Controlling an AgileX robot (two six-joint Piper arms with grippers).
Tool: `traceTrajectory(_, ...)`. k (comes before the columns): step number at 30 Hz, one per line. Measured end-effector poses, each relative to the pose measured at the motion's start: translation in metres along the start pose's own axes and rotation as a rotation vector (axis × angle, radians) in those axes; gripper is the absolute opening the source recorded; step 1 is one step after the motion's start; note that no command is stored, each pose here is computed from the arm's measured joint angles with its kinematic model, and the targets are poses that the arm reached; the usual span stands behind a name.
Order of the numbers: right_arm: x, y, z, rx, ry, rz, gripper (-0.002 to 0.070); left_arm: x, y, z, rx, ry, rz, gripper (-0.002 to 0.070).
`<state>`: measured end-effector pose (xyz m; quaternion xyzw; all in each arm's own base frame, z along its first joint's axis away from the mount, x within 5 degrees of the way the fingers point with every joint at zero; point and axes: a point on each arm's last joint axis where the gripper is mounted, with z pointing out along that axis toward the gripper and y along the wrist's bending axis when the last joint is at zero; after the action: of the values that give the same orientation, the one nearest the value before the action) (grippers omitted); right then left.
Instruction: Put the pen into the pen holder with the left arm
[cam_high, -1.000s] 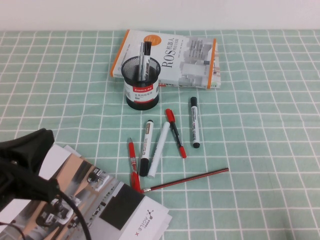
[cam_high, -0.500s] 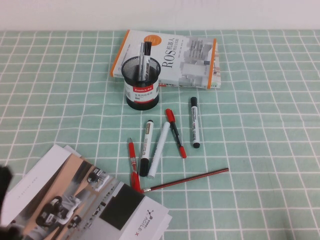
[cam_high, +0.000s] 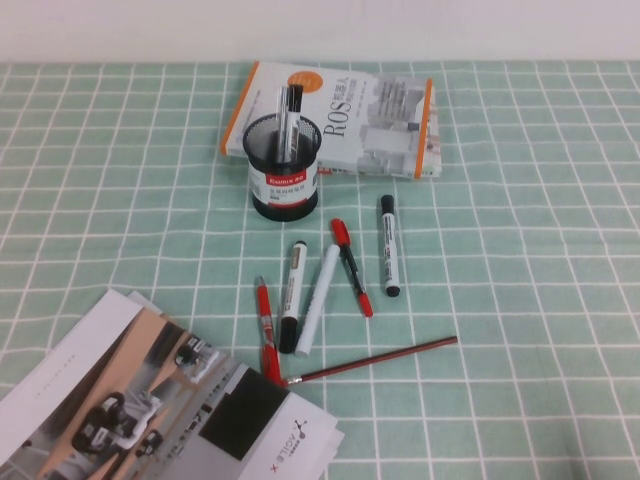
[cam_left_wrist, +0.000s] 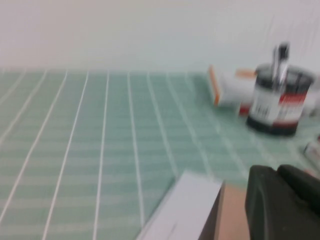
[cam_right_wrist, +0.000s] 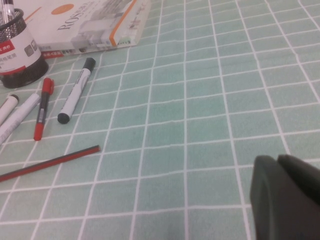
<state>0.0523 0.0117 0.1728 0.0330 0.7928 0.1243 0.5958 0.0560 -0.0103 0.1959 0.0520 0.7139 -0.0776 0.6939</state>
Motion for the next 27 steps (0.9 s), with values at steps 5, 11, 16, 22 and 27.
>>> traceTrajectory(5,0.000,0.000,0.000,0.000,0.000,0.000,-0.0020,0.016,0.003,-0.002,-0.043,0.180,-0.003,-0.0003)
traceTrajectory(11,0.000,0.000,0.000,0.000,0.000,0.000,-0.0020,0.024,0.004,-0.004,-0.054,0.270,-0.003,-0.0003)
traceTrajectory(16,0.000,0.000,0.000,0.000,0.000,0.000,-0.0020,0.024,0.004,-0.004,-0.054,0.272,-0.002,-0.0003)
traceTrajectory(22,0.000,0.000,0.000,0.000,0.000,0.000,-0.0020,0.024,0.004,-0.004,-0.055,0.276,-0.002,-0.0003)
traceTrajectory(27,0.000,0.000,0.000,0.000,0.000,0.000,-0.0020,0.024,0.004,-0.004,-0.055,0.276,-0.002,-0.0003)
